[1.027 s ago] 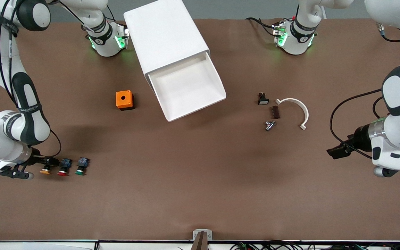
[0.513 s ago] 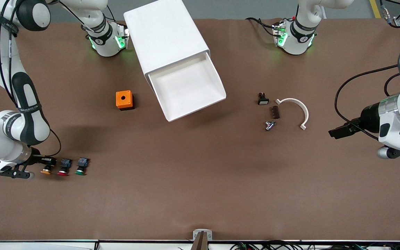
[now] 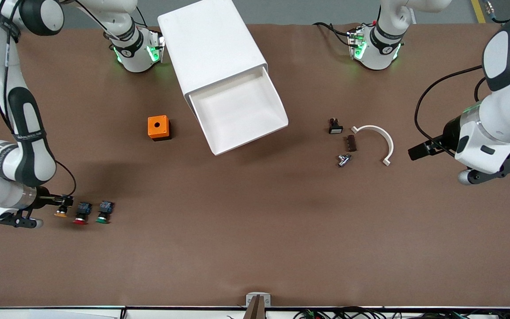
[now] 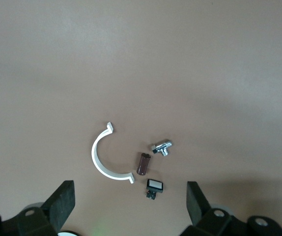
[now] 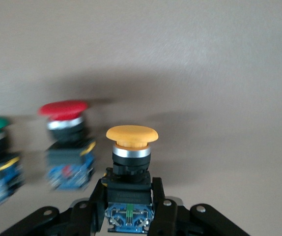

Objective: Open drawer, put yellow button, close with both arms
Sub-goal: 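Grasp the yellow button with the right gripper and lift it, then carry the yellow button with the right gripper into the open drawer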

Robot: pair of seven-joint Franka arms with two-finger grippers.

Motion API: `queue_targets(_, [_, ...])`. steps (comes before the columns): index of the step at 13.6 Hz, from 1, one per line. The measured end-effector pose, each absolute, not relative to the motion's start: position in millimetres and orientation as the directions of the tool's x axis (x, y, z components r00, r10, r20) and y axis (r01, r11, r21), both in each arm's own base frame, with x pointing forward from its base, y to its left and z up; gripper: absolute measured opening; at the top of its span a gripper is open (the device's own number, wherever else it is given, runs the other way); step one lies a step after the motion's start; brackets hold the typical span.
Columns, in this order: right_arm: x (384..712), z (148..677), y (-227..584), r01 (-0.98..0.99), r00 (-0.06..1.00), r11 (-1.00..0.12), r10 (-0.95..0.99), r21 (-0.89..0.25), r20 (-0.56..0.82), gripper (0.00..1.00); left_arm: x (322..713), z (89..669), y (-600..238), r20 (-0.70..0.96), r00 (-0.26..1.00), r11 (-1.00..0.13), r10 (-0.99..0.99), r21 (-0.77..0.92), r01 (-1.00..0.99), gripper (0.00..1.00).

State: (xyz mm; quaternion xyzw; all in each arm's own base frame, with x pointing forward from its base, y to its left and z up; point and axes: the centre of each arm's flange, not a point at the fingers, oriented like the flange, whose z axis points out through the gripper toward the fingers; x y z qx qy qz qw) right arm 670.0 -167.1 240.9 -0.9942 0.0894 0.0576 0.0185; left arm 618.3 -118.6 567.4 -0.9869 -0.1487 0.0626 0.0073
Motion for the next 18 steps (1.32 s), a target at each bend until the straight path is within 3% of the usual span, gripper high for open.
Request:
queue_targets(4, [657,384,-82,-0.345,0.922,-0.938,-0.335,-0.016,-0.195,0.41,593,578,-104,-0.139,0.951,-0.961,0.276,-0.008,0.278,1.00])
queue_targets(9, [605,519,33,-0.531,0.828,-0.847,-0.512,-0.028,-0.228,0.41,569,576,-85,-0.135,0.966,-0.975,0.220,0.004,0.223,1.00])
queue_targets(13, [557,569,140,-0.645,0.749,-0.765,-0.631,0.000,-0.202,0.41,566,563,-94,-0.099,0.978,-0.983,0.183,-0.051,0.179,1.00])
queue_targets(18, [497,576,275,-0.759,0.638,-0.651,-0.750,0.025,-0.173,0.41,553,552,-92,-0.052,0.992,-0.993,0.116,-0.016,0.115,1.00])
